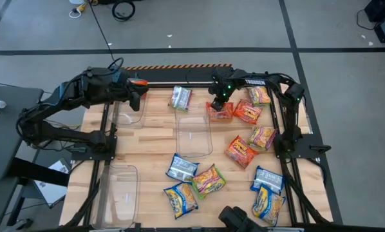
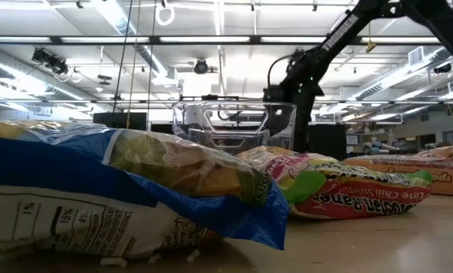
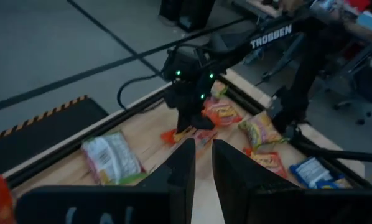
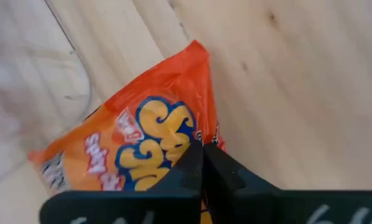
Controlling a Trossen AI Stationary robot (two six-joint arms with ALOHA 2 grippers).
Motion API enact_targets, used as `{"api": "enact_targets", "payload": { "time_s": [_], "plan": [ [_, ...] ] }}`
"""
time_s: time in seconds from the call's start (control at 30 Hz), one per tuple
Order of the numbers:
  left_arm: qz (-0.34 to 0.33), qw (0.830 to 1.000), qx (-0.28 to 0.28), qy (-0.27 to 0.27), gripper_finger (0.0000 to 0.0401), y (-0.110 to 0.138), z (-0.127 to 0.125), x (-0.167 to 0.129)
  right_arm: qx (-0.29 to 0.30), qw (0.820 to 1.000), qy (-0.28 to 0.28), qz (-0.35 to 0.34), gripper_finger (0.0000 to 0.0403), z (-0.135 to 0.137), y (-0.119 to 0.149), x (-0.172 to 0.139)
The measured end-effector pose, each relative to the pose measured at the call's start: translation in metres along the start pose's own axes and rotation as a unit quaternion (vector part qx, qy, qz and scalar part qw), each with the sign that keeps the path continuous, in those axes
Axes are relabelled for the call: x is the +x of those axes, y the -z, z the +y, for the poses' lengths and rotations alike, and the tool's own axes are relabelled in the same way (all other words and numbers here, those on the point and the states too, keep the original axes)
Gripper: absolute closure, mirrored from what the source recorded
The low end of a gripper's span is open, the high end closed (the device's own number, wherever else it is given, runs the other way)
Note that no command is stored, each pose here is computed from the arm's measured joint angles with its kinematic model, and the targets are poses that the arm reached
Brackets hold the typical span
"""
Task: Sort Maruchan noodles
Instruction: Put the top left orange noodle pack into the top transparent bin
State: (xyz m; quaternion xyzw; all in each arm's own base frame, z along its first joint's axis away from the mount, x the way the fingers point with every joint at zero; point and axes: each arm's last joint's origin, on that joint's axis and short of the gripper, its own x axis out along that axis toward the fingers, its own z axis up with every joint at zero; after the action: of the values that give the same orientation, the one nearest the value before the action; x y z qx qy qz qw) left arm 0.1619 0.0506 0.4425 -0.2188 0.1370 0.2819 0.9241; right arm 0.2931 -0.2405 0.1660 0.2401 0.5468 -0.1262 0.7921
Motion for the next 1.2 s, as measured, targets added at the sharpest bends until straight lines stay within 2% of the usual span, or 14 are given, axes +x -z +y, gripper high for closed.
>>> {"api": "enact_targets", "payload": {
  "time_s": [0.13,0.23,0.33,0.47,0.6,0.73,0.83,0.9,1.0,1.1,1.2],
  "plan": [
    [0.0,1.0,-0.009,0.006,0.0341,0.0,-0.003,0.003,-0.057,0.995,0.068,-0.042,0.0396,0.022,-0.003,-0.037],
    [0.01,1.0,-0.013,0.003,0.0336,0.001,-0.005,0.01,-0.104,0.983,0.122,-0.086,0.0397,0.048,-0.003,-0.073],
    [0.024,1.0,-0.015,0.0,0.0318,0.004,-0.009,0.021,-0.153,0.964,0.166,-0.139,0.0398,0.084,0.003,-0.108],
    [0.035,0.999,-0.006,0.008,0.0272,0.008,-0.018,0.042,-0.218,0.93,0.208,-0.21,0.0399,0.141,0.018,-0.141],
    [0.011,0.997,0.005,0.078,0.022,0.016,-0.028,0.066,-0.266,0.896,0.217,-0.281,0.04,0.197,0.04,-0.163],
    [-0.07,0.985,0.024,0.157,0.0186,0.027,-0.036,0.087,-0.281,0.872,0.211,-0.342,0.04,0.243,0.056,-0.17],
    [-0.119,0.973,0.046,0.191,0.0178,0.046,-0.04,0.097,-0.261,0.858,0.21,-0.39,0.04,0.268,0.063,-0.171],
    [-0.126,0.969,0.056,0.204,0.0178,0.06,-0.042,0.102,-0.249,0.845,0.209,-0.425,0.04,0.282,0.065,-0.173],
    [-0.12,0.972,0.061,0.193,0.0177,0.076,-0.043,0.105,-0.259,0.827,0.209,-0.453,0.04,0.298,0.063,-0.168],
    [-0.111,0.971,0.078,0.197,0.0177,0.082,-0.045,0.106,-0.288,0.818,0.23,-0.441,0.04,0.306,0.058,-0.151],
    [-0.103,0.966,0.096,0.218,0.0177,0.085,-0.049,0.103,-0.291,0.819,0.258,-0.421,0.0399,0.307,0.051,-0.131]
  ]
}}
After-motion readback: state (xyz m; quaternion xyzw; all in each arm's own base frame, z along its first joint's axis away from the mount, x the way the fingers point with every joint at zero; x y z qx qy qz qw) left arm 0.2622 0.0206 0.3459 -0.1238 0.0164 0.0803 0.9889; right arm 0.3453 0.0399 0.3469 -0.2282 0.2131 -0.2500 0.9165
